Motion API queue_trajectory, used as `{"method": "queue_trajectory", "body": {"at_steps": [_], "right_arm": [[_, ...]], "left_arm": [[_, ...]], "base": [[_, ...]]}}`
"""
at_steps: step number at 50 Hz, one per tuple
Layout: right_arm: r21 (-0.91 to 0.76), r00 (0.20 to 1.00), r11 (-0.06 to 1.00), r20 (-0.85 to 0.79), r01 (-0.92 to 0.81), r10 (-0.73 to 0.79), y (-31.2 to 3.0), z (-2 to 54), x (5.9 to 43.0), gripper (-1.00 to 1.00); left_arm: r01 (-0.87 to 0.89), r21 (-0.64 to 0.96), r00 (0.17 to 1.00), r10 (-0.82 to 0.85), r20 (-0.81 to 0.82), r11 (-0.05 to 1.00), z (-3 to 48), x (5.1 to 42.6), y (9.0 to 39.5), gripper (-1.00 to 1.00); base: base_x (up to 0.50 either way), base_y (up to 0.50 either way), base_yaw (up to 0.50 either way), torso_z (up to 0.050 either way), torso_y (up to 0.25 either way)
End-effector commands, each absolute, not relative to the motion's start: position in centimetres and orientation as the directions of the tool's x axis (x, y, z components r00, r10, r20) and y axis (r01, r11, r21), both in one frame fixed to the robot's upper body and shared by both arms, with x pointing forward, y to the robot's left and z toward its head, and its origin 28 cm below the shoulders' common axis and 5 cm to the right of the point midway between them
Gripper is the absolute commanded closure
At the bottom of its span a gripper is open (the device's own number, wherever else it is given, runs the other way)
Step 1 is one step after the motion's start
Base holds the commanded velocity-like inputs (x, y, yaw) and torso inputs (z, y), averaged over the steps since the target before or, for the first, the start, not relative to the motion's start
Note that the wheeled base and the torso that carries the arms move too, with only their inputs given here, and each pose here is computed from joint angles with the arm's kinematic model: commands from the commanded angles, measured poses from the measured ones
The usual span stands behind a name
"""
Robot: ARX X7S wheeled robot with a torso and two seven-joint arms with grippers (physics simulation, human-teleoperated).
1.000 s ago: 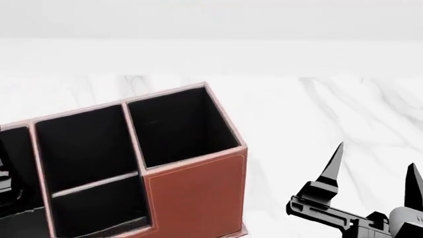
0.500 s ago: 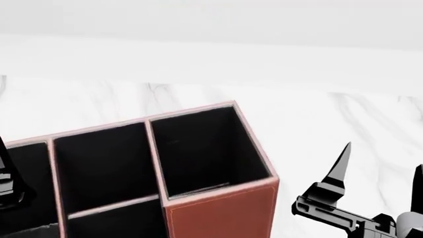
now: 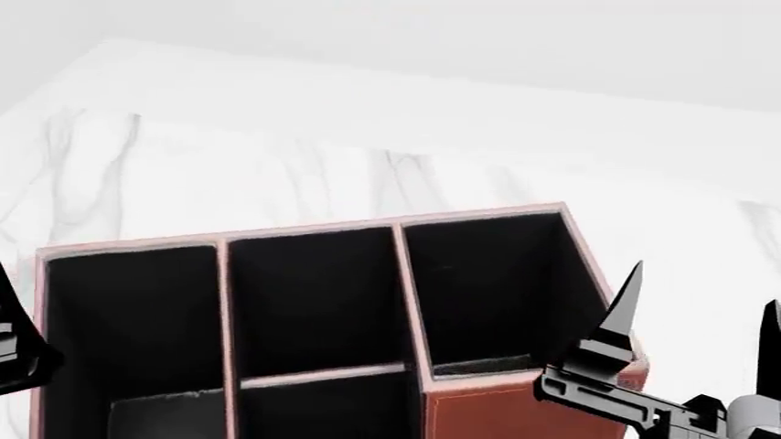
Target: Pick up the book and place it in the front compartment of the caddy.
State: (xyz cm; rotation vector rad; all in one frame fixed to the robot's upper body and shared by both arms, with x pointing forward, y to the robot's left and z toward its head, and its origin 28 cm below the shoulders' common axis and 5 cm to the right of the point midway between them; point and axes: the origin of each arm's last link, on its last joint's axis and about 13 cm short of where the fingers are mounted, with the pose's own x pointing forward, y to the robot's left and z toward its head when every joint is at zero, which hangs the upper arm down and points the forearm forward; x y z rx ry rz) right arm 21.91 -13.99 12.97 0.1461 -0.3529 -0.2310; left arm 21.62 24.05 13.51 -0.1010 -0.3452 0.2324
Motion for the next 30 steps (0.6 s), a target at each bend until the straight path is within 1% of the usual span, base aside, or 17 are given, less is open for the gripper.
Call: {"method": "queue_trajectory", "body": {"at_steps": [1,14,30], "right_arm": [[0.178,0.915,0.966,0.327,0.187,-0.238,-13.9,12.93,21.84,-1.0],[0.175,0.914,0.968,0.332,0.182,-0.232,-13.89,13.05,21.8,-1.0],[0.2,0.905,0.955,0.323,0.22,-0.276,-14.15,12.95,22.07,-1.0]], "left_arm": [[-0.207,-0.152,0.91,0.247,0.332,0.966,13.58,21.6,24.11,-1.0],[-0.203,-0.147,0.911,0.242,0.333,0.968,13.75,21.55,24.05,-1.0],[-0.198,-0.152,0.923,0.236,0.304,0.968,13.36,21.69,24.11,-1.0]], "base": [[0.0,0.0,0.5,0.0,0.0],[0.0,0.0,0.5,0.0,0.0],[0.0,0.0,0.5,0.0,0.0]]}}
